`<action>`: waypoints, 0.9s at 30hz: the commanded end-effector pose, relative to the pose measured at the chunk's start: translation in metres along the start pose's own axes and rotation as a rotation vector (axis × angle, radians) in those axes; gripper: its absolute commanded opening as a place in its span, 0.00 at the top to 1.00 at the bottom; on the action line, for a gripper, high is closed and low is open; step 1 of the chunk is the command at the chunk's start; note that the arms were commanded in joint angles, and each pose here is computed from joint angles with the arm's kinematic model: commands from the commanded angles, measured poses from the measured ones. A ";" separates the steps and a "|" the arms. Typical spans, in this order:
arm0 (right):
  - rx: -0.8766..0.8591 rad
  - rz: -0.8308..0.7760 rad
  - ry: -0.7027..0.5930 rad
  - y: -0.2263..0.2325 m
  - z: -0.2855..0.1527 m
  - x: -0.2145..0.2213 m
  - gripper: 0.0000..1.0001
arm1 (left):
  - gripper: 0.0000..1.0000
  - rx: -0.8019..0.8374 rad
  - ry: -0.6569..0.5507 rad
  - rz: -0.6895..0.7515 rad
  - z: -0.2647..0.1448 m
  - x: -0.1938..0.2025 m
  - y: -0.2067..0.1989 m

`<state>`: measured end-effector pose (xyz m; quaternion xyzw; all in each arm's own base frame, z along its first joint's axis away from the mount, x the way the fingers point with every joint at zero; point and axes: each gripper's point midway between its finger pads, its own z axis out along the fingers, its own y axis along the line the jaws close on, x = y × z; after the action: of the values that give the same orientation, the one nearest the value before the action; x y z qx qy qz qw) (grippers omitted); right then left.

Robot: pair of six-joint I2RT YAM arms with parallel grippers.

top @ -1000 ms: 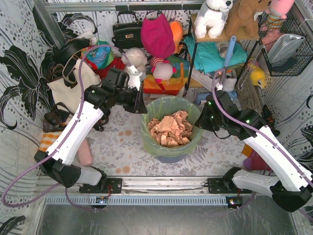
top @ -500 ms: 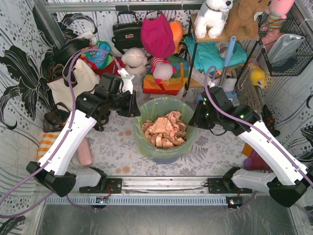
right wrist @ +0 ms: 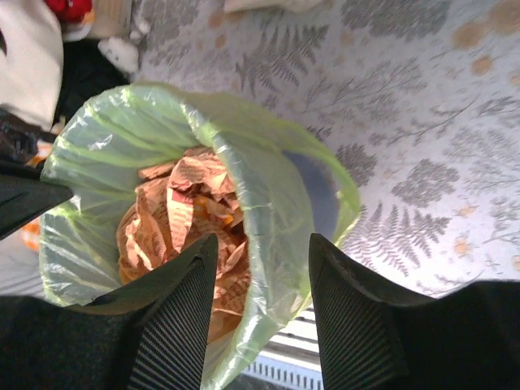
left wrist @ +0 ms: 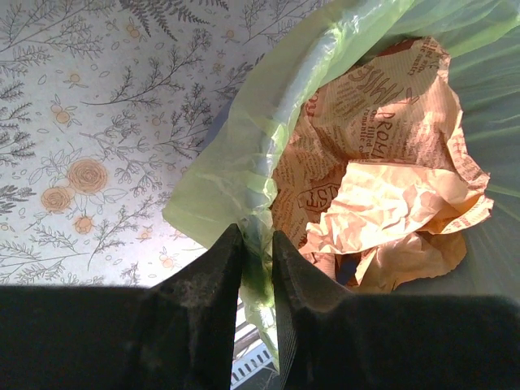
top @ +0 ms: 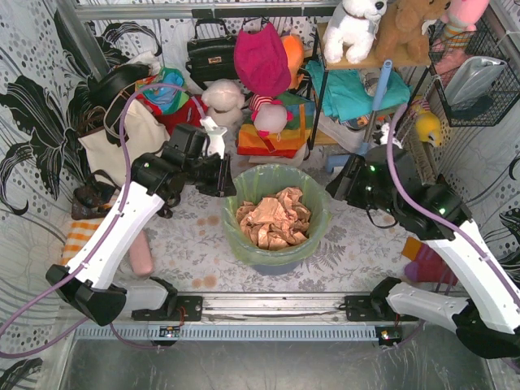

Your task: Tie the trash bag

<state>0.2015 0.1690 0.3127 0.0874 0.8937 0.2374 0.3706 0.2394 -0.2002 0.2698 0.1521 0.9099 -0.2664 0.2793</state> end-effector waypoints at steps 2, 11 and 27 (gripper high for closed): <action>0.203 -0.061 -0.112 -0.046 -0.012 -0.015 0.52 | 0.69 0.000 -0.086 0.024 -0.009 -0.025 -0.006; 0.212 -0.043 -0.047 -0.072 0.020 0.029 0.52 | 0.47 -0.108 -0.249 -0.060 -0.048 -0.041 0.002; 0.250 -0.102 -0.028 -0.071 0.034 0.026 0.55 | 0.42 -0.205 -0.372 -0.491 -0.051 0.064 0.050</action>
<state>0.2020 0.1270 0.2309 0.1008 0.9196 0.1070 0.3644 0.1841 -0.1048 0.2861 -0.1106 0.8709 -0.2206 0.4249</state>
